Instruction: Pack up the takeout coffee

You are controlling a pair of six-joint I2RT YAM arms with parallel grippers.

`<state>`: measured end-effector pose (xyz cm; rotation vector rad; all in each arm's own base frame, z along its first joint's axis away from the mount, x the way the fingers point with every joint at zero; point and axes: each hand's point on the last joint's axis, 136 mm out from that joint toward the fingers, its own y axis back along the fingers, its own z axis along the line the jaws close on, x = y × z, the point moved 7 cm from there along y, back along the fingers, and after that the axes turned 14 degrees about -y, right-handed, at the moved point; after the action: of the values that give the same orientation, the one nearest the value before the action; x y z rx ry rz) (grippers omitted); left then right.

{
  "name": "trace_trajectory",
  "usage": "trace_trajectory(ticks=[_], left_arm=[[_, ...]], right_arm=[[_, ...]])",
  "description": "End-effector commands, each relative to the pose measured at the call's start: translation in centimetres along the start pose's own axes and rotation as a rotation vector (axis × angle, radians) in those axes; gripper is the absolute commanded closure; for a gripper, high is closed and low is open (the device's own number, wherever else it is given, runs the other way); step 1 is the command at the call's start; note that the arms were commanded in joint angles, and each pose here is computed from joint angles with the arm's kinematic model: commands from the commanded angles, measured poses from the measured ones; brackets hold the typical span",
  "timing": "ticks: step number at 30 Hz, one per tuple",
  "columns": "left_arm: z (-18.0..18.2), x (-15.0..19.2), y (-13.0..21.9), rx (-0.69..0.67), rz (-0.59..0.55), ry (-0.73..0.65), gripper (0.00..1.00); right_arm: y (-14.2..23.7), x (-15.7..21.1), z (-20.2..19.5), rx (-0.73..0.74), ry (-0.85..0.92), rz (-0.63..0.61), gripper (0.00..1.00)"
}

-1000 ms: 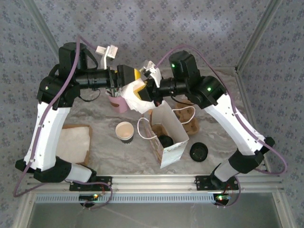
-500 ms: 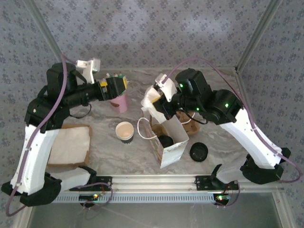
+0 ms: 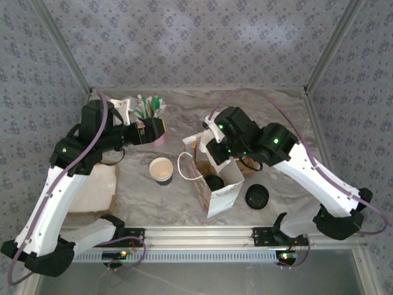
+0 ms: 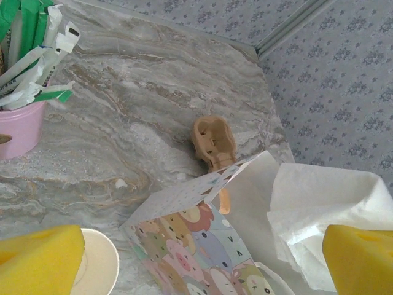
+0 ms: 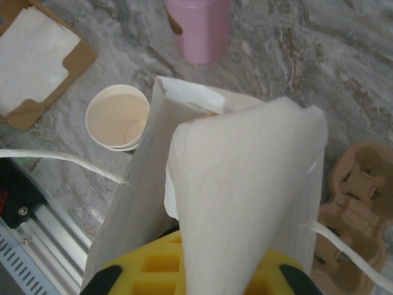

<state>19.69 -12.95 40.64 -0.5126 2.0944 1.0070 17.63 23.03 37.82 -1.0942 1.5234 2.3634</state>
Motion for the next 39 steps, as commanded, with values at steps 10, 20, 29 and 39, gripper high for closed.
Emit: trace_trajectory(ticks=[10, 20, 29, 39], left_arm=[[-0.2, 0.1, 0.4, 0.016, -0.034, -0.018, 0.01], [0.0, 0.6, 0.4, 0.020, -0.027, -0.017, 0.01], [0.2, 0.9, 0.1, 0.014, -0.013, -0.018, 0.01], [0.3, 1.0, -0.4, 0.012, -0.002, -0.013, 0.01]], right_arm=[[-4.9, 2.0, -0.3, 0.134, -0.064, 0.107, 1.00], [-7.9, 3.7, -0.6, 0.191, -0.070, 0.151, 1.00], [-9.3, 3.7, -1.0, 0.212, -0.132, 0.140, 0.97], [-8.0, 2.7, -0.9, 0.195, -0.156, 0.111, 0.63]])
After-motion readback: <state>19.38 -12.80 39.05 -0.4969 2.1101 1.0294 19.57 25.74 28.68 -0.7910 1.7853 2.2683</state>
